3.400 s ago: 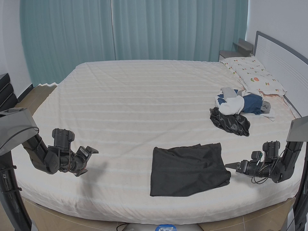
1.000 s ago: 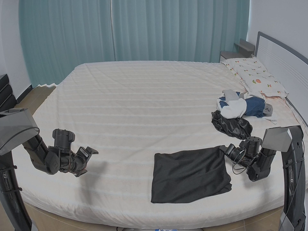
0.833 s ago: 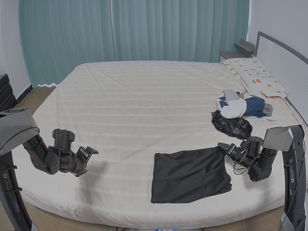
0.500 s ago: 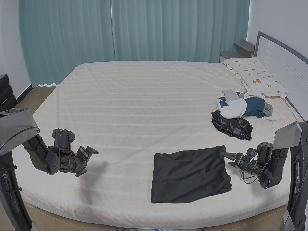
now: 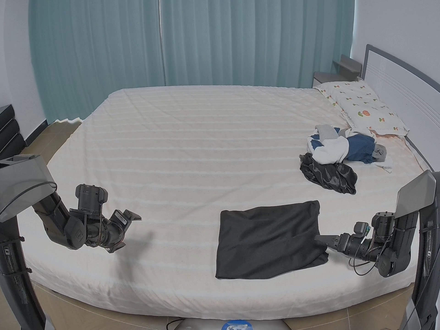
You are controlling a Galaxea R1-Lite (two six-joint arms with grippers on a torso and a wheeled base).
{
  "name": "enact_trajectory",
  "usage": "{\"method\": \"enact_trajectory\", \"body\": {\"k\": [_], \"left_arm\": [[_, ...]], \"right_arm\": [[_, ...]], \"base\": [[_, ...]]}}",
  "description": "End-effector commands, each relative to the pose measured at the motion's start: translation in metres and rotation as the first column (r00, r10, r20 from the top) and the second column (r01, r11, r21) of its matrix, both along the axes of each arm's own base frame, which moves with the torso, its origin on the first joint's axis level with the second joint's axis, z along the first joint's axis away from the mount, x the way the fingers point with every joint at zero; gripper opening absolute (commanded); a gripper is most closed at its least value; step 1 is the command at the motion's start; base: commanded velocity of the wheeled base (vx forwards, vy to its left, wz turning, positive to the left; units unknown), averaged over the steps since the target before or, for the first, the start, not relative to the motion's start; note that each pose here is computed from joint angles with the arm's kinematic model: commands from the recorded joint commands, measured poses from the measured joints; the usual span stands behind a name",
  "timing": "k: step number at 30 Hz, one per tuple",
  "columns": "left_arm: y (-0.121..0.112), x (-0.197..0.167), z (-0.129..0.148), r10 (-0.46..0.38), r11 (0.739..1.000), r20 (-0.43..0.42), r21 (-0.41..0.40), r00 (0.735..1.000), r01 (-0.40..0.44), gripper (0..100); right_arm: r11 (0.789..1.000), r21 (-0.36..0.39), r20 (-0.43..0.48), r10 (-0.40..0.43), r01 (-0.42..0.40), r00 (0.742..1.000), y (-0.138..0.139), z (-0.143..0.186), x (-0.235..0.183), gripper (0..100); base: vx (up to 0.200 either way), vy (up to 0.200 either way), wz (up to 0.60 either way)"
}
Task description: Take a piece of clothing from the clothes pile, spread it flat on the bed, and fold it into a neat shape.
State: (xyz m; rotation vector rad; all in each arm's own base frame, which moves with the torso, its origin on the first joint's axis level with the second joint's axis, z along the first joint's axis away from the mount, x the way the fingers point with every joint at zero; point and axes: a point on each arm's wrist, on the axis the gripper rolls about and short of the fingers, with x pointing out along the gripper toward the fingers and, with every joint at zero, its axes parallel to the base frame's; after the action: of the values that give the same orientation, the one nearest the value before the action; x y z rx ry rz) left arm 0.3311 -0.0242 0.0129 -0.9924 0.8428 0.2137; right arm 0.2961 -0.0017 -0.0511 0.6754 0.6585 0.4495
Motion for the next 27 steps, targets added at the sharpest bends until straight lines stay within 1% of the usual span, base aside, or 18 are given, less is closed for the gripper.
{"method": "enact_trajectory", "body": {"k": [1,3,4,7,8,12,13,18,27], "left_arm": [[0.0,0.0,-0.001,-0.001,1.0,-0.002,0.001,1.0,0.001,100],[0.0,0.0,0.0,0.0,1.0,0.0,0.001,1.0,0.0,100],[0.0,0.0,0.0,0.0,1.0,0.0,0.001,1.0,0.0,100],[0.0,0.0,0.0,0.001,1.0,-0.001,0.0,1.0,-0.001,100],[0.0,0.0,0.0,0.001,1.0,-0.001,0.0,1.0,-0.001,100],[0.0,0.001,0.0,0.001,1.0,0.001,0.0,1.0,-0.001,100],[0.0,0.001,0.0,0.001,1.0,0.001,0.0,1.0,-0.001,100],[0.0,0.001,0.0,0.002,1.0,0.001,-0.002,1.0,-0.002,100],[0.0,0.001,0.0,0.002,1.0,0.001,-0.002,1.0,-0.002,100]], "right_arm": [[1.0,-0.003,-0.007,0.016,-0.016,1.0,0.005,-0.004,0.0,100],[1.0,-0.005,-0.013,0.029,-0.029,1.0,0.01,-0.007,0.0,100],[1.0,-0.006,-0.014,0.031,-0.031,0.999,0.01,-0.007,0.0,0],[0.999,-0.007,-0.017,0.036,-0.036,0.999,0.012,-0.006,-0.002,0],[1.0,-0.008,-0.017,0.027,-0.028,0.999,0.01,0.0,-0.007,0],[1.0,-0.022,-0.017,0.019,-0.019,1.0,0.005,0.004,-0.014,0],[0.999,-0.04,-0.011,0.013,-0.013,1.0,0.001,0.004,-0.016,0],[0.997,-0.072,-0.005,0.005,-0.005,1.0,-0.007,0.003,-0.021,0],[0.991,-0.132,0.006,0.024,-0.023,1.0,-0.013,0.002,-0.029,0]], "base": [[0.0,0.0,0.0],[0.0,0.0,0.0],[0.0,0.0,0.0],[0.0,0.0,0.0],[0.0,0.0,0.0],[0.0,0.0,0.0],[0.0,0.0,0.0],[0.0,0.0,0.0],[0.0,0.0,0.0]]}}
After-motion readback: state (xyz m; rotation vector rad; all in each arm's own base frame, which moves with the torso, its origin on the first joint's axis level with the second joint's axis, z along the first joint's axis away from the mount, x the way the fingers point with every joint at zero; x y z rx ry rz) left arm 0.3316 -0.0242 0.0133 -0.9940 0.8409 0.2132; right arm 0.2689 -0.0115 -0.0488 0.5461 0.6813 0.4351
